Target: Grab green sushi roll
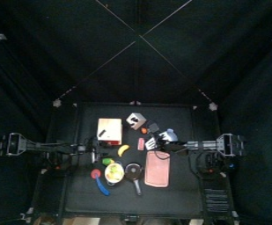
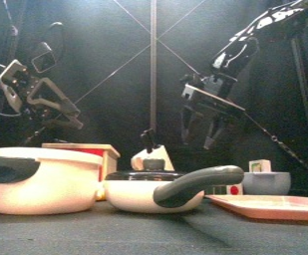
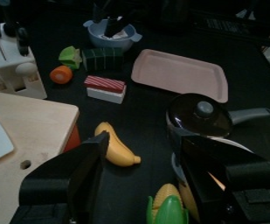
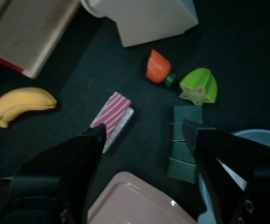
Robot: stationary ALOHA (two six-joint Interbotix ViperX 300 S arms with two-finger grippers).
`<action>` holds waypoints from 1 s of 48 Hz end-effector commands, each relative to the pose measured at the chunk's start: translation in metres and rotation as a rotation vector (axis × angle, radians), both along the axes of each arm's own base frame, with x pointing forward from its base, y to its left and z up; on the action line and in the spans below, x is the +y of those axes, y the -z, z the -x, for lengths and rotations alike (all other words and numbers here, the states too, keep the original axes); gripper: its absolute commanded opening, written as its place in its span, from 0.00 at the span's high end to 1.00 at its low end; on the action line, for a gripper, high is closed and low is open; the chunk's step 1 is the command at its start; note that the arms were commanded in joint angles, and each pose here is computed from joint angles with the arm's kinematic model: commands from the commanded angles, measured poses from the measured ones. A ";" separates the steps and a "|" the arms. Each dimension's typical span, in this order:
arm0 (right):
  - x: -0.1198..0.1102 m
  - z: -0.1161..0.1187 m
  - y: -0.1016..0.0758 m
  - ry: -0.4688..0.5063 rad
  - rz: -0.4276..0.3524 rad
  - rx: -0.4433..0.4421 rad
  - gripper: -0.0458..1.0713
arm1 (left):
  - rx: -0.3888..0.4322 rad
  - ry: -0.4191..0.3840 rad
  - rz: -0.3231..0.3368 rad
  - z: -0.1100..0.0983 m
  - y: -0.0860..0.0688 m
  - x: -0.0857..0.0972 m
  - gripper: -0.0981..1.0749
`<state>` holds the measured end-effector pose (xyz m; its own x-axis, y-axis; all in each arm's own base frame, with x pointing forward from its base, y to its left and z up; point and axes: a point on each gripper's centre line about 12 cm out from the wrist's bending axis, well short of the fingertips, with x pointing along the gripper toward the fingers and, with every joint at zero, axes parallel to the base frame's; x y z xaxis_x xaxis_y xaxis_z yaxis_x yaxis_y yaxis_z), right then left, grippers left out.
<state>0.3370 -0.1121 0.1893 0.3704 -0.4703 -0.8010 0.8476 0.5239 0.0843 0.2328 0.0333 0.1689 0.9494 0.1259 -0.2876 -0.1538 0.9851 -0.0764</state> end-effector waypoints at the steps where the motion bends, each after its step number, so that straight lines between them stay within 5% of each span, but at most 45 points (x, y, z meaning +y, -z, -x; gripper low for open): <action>1: -0.008 -0.003 -0.008 0.002 -0.020 -0.006 0.07 | -0.012 0.002 -0.002 -0.003 -0.004 0.000 0.14; 16: -0.027 -0.003 0.013 -0.027 -0.088 0.147 0.07 | -0.009 0.000 -0.001 -0.003 -0.003 0.000 0.14; 48: -0.042 0.008 0.052 -0.011 -0.129 0.253 0.07 | 0.005 0.001 0.000 -0.003 -0.002 0.000 0.14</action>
<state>0.3280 -0.1497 0.1308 0.1355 -0.3494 -0.9271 0.8357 0.5430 -0.0825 0.2321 0.0333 0.1668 0.9440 0.1257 -0.3052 -0.1557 0.9849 -0.0759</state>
